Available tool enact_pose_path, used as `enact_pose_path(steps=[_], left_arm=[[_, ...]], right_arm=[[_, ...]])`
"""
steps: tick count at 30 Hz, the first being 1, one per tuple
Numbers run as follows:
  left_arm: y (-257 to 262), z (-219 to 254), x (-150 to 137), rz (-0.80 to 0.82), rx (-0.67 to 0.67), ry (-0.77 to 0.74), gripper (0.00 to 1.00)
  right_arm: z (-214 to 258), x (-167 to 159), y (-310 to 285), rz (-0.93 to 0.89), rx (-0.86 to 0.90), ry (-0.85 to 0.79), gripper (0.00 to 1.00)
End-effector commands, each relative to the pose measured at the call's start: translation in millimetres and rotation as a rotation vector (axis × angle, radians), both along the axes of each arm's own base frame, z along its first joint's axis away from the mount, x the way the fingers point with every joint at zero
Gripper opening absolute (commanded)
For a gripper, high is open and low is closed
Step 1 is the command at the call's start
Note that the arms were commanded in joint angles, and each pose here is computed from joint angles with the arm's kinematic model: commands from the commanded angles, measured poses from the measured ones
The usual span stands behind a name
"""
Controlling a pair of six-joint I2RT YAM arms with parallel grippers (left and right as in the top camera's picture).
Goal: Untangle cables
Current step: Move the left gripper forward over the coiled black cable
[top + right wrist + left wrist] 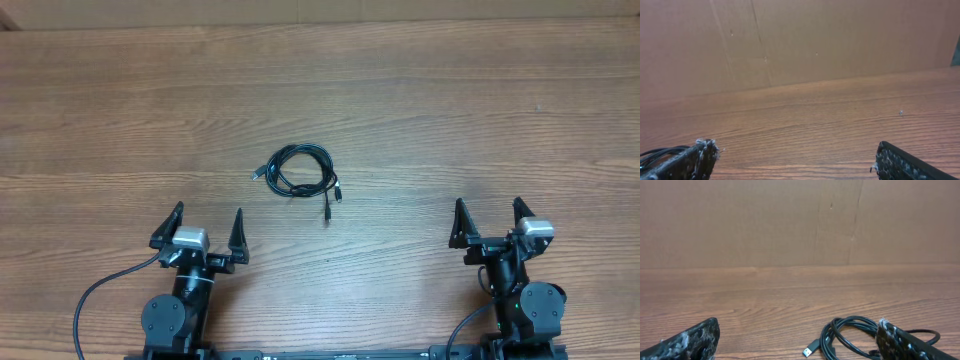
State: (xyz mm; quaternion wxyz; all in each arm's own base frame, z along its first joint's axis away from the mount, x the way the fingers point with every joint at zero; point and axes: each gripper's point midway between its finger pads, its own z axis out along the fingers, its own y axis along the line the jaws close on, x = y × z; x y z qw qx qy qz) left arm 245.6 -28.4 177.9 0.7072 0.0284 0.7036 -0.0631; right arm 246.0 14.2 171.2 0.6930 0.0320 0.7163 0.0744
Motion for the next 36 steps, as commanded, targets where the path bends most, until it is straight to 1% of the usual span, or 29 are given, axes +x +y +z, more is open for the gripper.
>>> enact_pose_path(steps=[1,3,10,16,20,25,26,30,32,36], left_arm=[[5,1,0,0.026,0.018,-0.011,1.00],[4,1,0,0.022,0.018,-0.009,0.99],[-14,-3,-3,-0.083,0.020,0.003,0.99],[-13,2,-3,-0.081,0.020,-0.003,1.00],[-12,9,-6,-0.075,-0.010,0.013,1.00],[-10,45,-15,-0.070,-0.011,-0.033,1.00],[-10,61,-19,-0.071,-0.012,-0.047,0.99],[-10,99,-28,-0.074,-0.009,-0.073,1.00],[-12,117,-32,-0.088,-0.006,-0.073,0.99],[-23,142,-35,-0.154,0.049,-0.037,1.00]], right_arm=[[-2,0,2,0.008,-0.004,-0.004,1.00],[-2,0,2,0.008,-0.004,-0.004,1.00],[-2,0,2,0.008,-0.004,-0.004,1.00],[-2,0,2,0.008,-0.004,-0.004,1.00],[-2,0,2,0.008,-0.004,-0.004,1.00],[-2,0,2,0.008,-0.004,-0.004,1.00],[-2,0,2,0.008,-0.004,-0.004,1.00],[-2,0,2,0.008,-0.004,-0.004,1.00],[-2,0,2,0.008,-0.004,-0.004,1.00],[-2,0,2,0.008,-0.004,-0.004,1.00]])
